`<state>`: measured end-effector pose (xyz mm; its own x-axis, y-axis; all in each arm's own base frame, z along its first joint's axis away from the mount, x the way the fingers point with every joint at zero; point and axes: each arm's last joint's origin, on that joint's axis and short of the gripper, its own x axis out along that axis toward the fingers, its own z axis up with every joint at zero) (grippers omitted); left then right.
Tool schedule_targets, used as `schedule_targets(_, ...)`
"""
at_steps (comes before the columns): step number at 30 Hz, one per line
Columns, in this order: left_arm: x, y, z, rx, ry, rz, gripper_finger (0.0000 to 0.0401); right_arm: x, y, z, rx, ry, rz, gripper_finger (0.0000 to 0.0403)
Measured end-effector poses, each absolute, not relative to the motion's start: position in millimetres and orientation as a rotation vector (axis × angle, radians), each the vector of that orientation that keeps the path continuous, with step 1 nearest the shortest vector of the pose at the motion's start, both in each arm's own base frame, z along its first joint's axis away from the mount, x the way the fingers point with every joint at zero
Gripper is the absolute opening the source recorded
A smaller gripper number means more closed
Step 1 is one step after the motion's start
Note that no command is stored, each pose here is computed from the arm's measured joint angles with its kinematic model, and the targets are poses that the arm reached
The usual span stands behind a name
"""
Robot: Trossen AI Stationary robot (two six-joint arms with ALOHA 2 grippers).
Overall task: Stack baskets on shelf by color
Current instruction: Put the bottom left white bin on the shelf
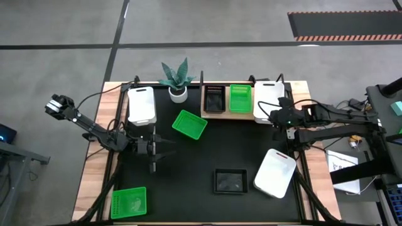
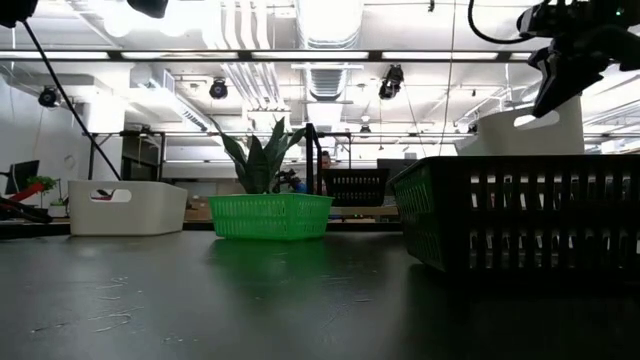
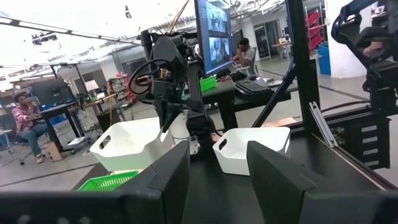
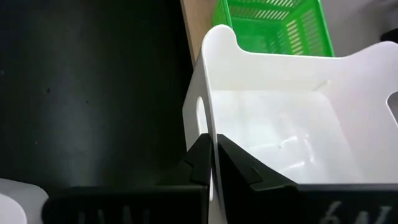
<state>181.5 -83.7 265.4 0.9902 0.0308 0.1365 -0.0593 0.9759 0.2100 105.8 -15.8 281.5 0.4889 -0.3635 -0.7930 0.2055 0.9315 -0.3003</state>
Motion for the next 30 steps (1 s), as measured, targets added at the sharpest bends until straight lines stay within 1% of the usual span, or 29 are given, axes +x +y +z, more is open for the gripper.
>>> schedule_targets(7,181,-84,266,0.22,-0.138,0.047,0.0145,119,-17,275,-0.186,1.066,-0.341,0.0008)
schedule_targets(16,181,-84,268,0.21,-0.146,0.048,0.0145,136,-18,270,-0.253,1.084,-0.303,0.0008)
schedule_targets(30,182,-84,267,0.212,-0.141,0.047,0.0145,142,-18,266,-0.299,1.136,-0.272,0.0008)
